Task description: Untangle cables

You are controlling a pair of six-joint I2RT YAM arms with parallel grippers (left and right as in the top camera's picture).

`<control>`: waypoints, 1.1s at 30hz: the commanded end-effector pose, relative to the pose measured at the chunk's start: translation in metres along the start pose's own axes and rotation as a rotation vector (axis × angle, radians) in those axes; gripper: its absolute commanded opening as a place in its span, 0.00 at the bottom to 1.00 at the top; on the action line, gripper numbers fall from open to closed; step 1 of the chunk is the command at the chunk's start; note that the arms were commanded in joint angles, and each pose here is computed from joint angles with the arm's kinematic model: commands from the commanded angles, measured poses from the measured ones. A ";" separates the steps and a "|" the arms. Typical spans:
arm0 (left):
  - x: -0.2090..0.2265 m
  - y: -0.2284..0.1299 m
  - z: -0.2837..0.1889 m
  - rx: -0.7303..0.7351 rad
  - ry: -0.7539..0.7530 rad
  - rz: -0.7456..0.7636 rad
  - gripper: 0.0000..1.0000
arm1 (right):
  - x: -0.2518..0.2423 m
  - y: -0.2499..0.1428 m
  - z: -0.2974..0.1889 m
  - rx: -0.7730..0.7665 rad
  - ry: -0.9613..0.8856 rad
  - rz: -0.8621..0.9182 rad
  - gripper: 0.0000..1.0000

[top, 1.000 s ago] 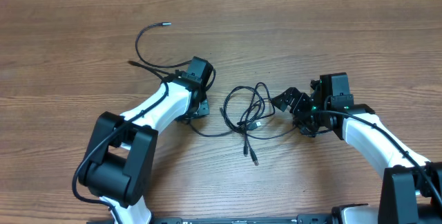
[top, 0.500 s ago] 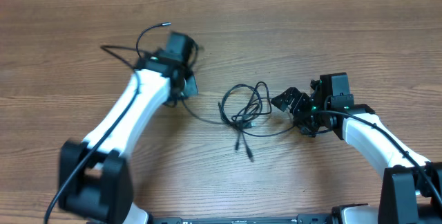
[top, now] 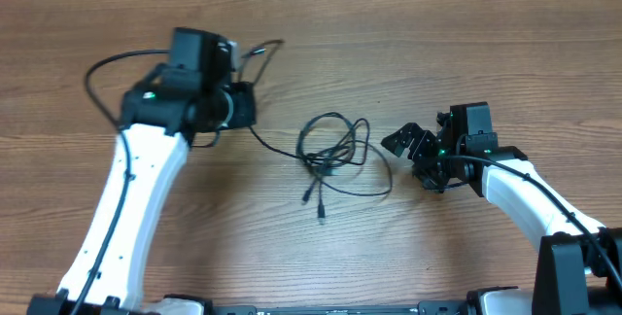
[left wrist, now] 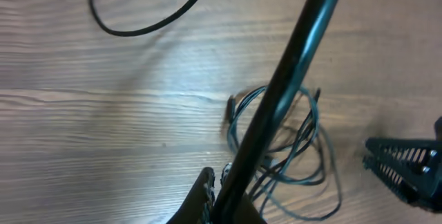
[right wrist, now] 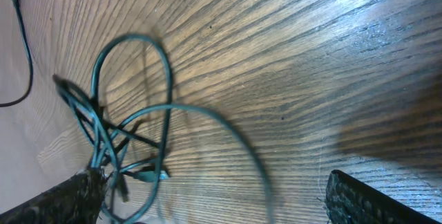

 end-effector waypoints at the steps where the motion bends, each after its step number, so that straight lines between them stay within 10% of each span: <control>1: 0.005 0.002 -0.021 -0.042 -0.021 -0.002 0.04 | 0.006 0.003 -0.004 -0.020 0.028 -0.007 1.00; 16: 0.002 -0.015 -0.020 0.060 -0.062 -0.053 0.04 | 0.015 0.010 -0.005 -0.052 0.075 -0.037 1.00; 23: 0.002 -0.017 -0.020 0.066 -0.060 -0.055 0.04 | 0.085 0.009 -0.031 0.016 0.513 -0.273 1.00; 33: 0.002 -0.016 -0.020 0.064 -0.060 -0.054 0.04 | 0.147 0.034 -0.092 -0.157 0.533 -0.319 0.99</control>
Point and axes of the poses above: each gripper's point midway between its finger pads, its own z axis out along the fingers, its own x axis along the line the jaws close on, y = z × x, the point moved 6 cm from there along -z, back along the fingers, and after that the axes turned 6 degrees about z, right-handed, at the moved point
